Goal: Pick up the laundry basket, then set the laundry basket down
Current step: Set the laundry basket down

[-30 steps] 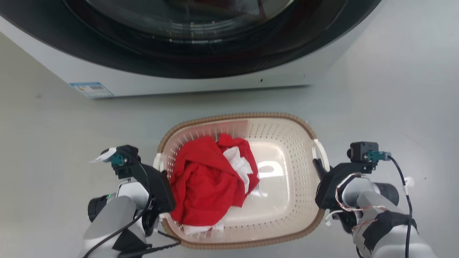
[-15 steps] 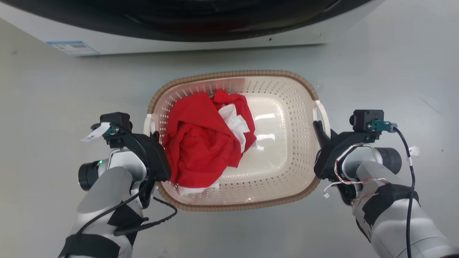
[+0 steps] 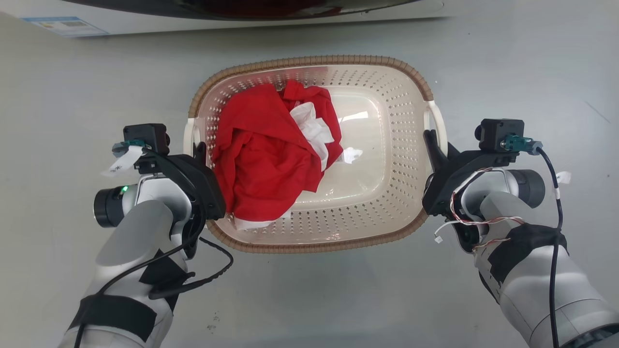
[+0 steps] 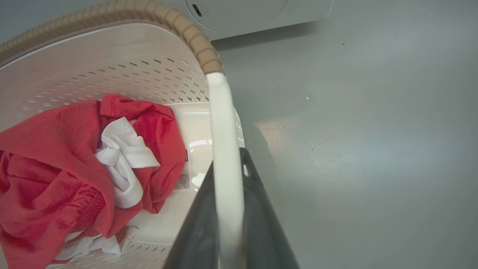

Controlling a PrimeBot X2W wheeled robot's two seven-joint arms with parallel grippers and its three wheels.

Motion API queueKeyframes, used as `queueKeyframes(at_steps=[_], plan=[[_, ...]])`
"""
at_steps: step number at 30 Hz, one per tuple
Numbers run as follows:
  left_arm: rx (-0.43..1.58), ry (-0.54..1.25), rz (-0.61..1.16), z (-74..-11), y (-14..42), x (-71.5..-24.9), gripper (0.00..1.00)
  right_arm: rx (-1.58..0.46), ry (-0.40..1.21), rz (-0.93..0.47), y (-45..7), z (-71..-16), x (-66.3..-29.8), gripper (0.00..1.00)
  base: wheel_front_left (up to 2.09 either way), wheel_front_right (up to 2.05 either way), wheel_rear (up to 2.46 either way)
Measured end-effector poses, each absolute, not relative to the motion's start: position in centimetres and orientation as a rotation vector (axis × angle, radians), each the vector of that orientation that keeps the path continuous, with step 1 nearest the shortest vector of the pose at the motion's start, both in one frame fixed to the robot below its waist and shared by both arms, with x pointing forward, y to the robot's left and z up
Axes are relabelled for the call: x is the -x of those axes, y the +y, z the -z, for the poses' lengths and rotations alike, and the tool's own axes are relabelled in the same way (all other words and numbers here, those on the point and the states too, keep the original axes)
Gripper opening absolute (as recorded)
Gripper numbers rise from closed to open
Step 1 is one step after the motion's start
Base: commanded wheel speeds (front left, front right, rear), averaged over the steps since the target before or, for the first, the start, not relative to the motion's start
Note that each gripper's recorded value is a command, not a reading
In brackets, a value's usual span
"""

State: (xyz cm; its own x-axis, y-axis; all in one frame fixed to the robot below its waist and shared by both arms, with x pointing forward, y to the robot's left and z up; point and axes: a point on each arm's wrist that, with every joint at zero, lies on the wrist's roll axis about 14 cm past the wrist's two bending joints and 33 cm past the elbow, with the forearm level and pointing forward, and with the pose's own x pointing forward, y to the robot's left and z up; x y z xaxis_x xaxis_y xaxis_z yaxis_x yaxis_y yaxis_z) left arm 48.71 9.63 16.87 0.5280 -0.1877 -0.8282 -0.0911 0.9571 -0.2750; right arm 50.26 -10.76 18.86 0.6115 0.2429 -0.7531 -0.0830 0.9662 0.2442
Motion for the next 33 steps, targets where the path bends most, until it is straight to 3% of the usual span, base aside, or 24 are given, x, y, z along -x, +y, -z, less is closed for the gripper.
queueKeyframes(at_steps=[33], plan=[[0.304, 1.057, 0.066, -13.8, 9.3, -47.6, 0.00, -0.203, 0.966, -0.161, -11.2, -15.3, -48.7, 0.00, 0.00, 0.00, 0.00]])
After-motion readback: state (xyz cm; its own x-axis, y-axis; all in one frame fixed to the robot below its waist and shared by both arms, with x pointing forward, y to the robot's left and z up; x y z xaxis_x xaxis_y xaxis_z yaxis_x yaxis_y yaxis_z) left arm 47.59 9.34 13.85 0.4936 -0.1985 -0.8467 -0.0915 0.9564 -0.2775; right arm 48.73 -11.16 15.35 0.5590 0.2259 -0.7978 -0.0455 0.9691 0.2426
